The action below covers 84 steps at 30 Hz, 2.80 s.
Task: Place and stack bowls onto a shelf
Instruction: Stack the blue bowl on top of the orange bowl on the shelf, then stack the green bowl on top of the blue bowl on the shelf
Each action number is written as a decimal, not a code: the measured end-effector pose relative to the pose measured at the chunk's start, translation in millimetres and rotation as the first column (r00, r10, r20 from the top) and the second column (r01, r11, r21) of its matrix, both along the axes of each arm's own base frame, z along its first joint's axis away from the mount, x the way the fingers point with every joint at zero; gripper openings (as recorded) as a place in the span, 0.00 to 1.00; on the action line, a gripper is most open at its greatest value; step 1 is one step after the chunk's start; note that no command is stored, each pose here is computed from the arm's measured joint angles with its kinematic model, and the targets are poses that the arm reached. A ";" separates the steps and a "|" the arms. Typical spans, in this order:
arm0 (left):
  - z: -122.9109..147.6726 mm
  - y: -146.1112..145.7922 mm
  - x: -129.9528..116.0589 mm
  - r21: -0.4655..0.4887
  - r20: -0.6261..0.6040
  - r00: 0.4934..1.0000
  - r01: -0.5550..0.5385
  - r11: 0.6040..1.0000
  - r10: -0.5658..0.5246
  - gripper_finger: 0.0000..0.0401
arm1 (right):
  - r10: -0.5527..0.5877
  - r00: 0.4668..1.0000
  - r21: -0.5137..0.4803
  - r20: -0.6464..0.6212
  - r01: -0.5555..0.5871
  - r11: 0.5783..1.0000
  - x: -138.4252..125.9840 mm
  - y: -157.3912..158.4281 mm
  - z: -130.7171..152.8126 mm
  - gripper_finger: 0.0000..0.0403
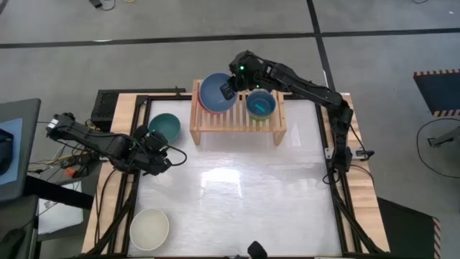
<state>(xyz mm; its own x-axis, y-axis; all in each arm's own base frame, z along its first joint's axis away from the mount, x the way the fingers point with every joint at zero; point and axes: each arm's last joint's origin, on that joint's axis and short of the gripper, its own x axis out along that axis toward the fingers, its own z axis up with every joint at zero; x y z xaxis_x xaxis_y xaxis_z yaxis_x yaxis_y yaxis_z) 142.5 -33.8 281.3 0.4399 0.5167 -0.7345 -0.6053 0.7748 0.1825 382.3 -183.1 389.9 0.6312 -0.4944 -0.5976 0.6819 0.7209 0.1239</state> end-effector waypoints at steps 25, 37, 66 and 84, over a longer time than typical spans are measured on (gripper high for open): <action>0.3 0.5 0.1 0.021 0.001 1.000 0.001 1.000 -0.001 0.34 | -0.018 0.999 -0.053 0.028 0.020 0.998 -4.8 -10.0 7.4 0.55; 0.6 0.5 0.7 0.028 0.013 1.000 -0.003 1.000 0.003 0.34 | 0.000 0.994 -0.001 -0.107 0.000 1.000 2.4 -20.5 -22.4 0.45; -52.5 4.3 -4.3 0.102 -0.154 0.987 0.068 0.993 -0.052 0.34 | 0.105 0.935 -0.330 -0.340 -0.223 0.917 3.8 180.3 10.3 0.44; -61.4 36.4 15.5 -0.013 0.001 0.989 -0.145 0.989 0.145 0.34 | 0.031 0.925 -0.255 -0.378 -0.136 0.957 -72.1 286.3 -76.9 0.44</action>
